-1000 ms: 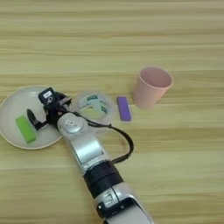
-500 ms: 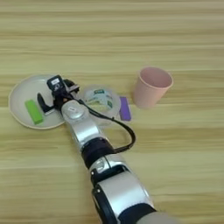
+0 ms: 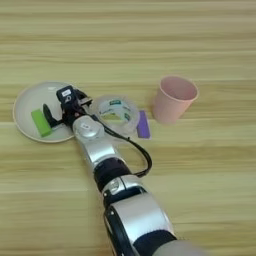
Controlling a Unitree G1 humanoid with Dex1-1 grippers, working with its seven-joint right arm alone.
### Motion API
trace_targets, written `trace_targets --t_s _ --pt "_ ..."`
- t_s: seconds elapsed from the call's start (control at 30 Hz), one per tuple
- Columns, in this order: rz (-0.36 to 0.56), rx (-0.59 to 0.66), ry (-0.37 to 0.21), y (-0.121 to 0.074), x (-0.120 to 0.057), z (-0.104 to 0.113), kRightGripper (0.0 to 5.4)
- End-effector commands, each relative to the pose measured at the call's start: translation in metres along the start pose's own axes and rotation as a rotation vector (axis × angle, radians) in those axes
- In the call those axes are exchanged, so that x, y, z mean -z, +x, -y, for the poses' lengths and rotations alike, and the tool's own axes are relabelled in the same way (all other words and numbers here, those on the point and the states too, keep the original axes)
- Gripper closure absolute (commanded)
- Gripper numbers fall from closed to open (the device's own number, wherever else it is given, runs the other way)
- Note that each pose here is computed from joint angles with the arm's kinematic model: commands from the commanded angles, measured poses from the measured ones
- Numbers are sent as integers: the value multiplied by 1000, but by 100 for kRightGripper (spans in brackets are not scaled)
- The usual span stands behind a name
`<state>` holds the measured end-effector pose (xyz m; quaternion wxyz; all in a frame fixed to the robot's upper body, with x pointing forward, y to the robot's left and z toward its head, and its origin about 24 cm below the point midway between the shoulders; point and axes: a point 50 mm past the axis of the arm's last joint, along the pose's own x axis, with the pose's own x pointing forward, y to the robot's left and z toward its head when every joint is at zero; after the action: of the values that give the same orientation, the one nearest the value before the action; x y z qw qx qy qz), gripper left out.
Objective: Move the objects on the table
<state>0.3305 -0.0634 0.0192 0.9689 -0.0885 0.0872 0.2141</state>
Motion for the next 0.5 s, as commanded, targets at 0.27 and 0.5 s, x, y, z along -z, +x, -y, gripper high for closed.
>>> trace_targets --t_s 0.27,0.5 --pt "235 -34 -33 -13 -45 -13 3" --pt "242 -19 -32 -19 -50 -12 3"
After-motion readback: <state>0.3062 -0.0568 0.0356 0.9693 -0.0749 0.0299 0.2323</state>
